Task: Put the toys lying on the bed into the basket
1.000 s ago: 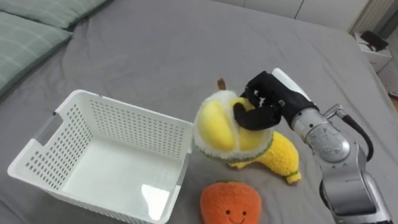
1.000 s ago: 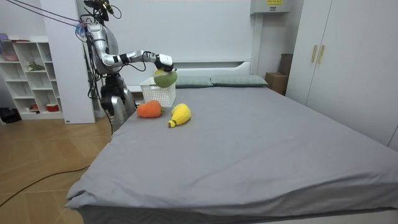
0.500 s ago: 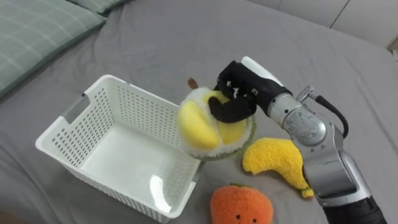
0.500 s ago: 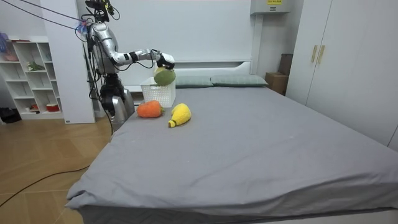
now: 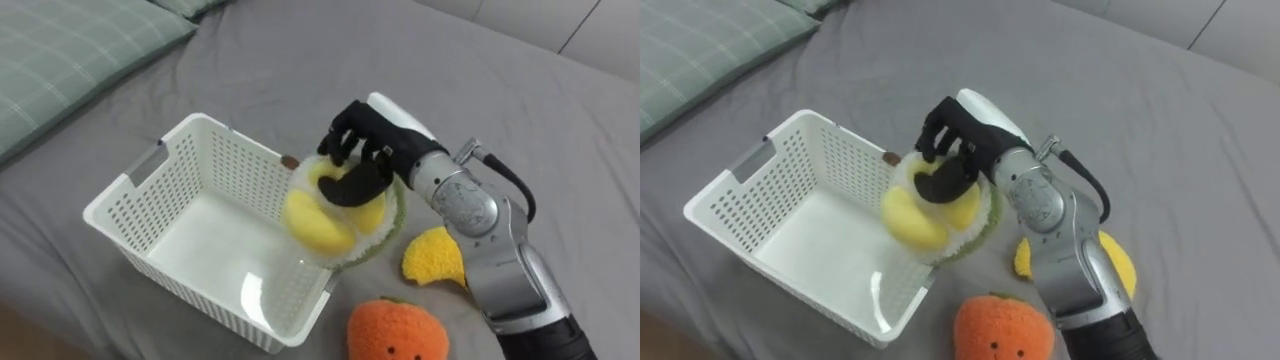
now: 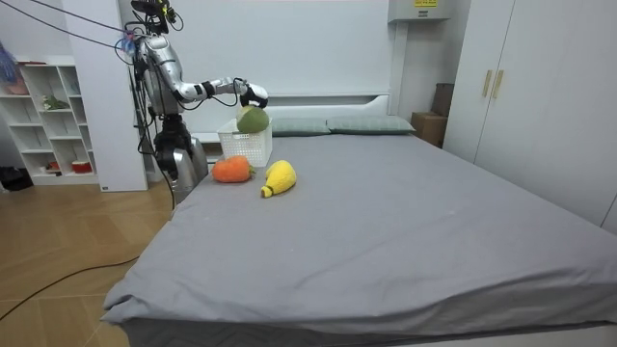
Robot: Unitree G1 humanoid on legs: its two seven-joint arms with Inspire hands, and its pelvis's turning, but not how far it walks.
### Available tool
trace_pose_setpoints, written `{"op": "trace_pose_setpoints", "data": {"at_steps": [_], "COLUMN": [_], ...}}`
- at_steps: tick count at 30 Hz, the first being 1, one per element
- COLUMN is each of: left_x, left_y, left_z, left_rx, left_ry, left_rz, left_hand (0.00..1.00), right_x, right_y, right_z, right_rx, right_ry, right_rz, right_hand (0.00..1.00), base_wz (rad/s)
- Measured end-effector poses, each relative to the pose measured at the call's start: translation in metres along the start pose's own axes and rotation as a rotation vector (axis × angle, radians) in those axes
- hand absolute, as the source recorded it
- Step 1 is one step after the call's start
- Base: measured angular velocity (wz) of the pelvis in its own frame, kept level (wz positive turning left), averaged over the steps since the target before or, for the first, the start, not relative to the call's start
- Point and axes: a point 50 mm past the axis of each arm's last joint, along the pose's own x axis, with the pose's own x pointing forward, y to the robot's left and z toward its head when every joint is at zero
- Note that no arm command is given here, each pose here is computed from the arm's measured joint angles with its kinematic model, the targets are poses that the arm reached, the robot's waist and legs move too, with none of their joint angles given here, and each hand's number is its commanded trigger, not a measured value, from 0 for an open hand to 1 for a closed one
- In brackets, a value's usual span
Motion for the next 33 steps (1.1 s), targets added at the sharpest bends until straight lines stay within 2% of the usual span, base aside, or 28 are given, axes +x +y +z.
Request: {"op": "trace_pose_setpoints", "data": {"at_steps": [26, 33], "left_x": [-0.0003, -0.0006], "left_y": [0.0000, -0.0021], "left_z": [-0.0018, 0.0011], "left_rx": [0.006, 0.014], "left_ry": [0.003, -0.014], "left_rz": [0.016, 0.005], "left_hand": [0.00, 0.00], "right_x": [0.0032, 0.0035], "right_y": [0.0049, 0.0073], "right_z": [-0.0016, 0.0004], "right_rx": [0.033, 0.225], "right_ry": [-0.026, -0.090], "right_rz": [-0.035, -0.034], "right_hand": [0.00, 0.00], "base_wz": [0.00, -0.02]}}
